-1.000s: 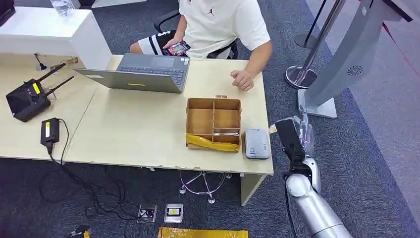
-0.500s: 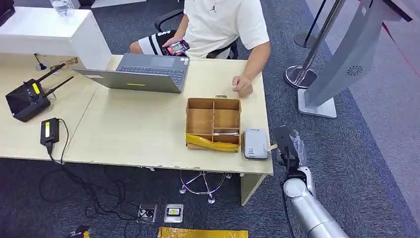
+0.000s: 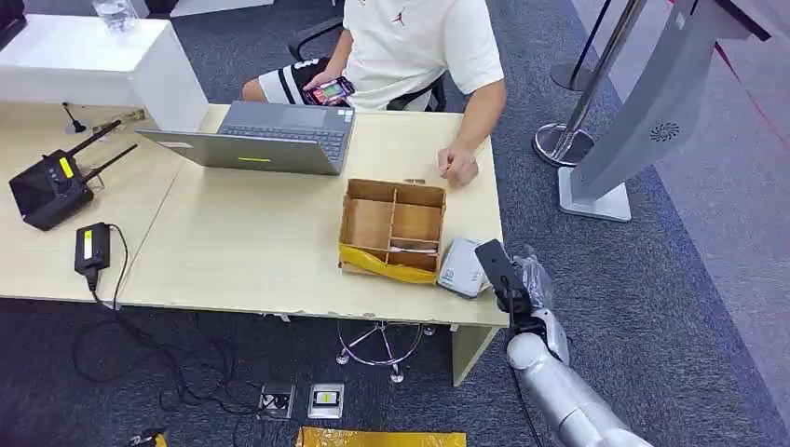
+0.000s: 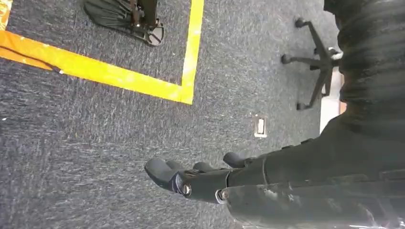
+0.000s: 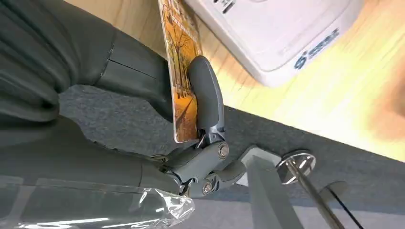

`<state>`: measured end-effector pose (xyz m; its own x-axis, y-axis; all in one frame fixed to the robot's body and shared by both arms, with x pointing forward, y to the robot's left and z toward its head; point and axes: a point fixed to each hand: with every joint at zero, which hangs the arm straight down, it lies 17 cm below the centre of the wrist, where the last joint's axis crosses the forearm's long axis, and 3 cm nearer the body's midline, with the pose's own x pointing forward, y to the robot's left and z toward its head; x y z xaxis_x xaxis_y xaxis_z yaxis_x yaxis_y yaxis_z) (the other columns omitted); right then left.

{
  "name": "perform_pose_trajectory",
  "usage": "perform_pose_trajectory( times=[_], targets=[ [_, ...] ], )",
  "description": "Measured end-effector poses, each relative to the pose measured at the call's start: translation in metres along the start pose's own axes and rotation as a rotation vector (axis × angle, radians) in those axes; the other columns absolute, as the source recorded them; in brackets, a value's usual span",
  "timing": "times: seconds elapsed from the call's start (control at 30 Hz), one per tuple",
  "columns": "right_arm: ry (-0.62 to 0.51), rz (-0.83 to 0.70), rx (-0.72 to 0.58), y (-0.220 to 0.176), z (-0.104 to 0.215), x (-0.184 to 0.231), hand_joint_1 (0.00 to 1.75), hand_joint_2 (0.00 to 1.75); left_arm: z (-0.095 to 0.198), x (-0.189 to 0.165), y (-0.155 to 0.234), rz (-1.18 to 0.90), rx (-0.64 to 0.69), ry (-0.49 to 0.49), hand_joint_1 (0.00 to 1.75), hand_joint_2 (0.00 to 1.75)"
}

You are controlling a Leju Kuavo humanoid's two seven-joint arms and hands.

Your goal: Pass the card to the sensor for recognition and then transmit it.

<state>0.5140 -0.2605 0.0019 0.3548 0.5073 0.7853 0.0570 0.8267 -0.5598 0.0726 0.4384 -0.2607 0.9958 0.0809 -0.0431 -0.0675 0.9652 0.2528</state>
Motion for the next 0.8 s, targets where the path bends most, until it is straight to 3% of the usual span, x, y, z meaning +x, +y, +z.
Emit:
perform_pose_trajectory(
  times=[0.3, 0.57, 0.7, 0.8],
  targets=[
    [-0.128, -0.054, -0.138, -0.024, -0.001, 0.026, 1.75, 1.75, 0.000, -0.001, -0.003, 0.033, 0.008, 0.008, 0.00, 1.75],
    [-0.221, -0.044, -0.168, -0.033, 0.000, 0.046, 1.75, 1.75, 0.000, -0.001, -0.007, 0.038, 0.004, 0.010, 0.00, 1.75],
    [-0.202, -0.094, -0.172, -0.035, -0.001, 0.049, 1.75, 1.75, 0.000, -0.001, -0.008, 0.036, -0.003, 0.009, 0.00, 1.75],
    [-0.152, -0.113, -0.095, -0.020, -0.002, 0.043, 1.75, 1.75, 0.001, 0.000, -0.010, 0.030, -0.018, 0.003, 0.00, 1.75]
  ],
)
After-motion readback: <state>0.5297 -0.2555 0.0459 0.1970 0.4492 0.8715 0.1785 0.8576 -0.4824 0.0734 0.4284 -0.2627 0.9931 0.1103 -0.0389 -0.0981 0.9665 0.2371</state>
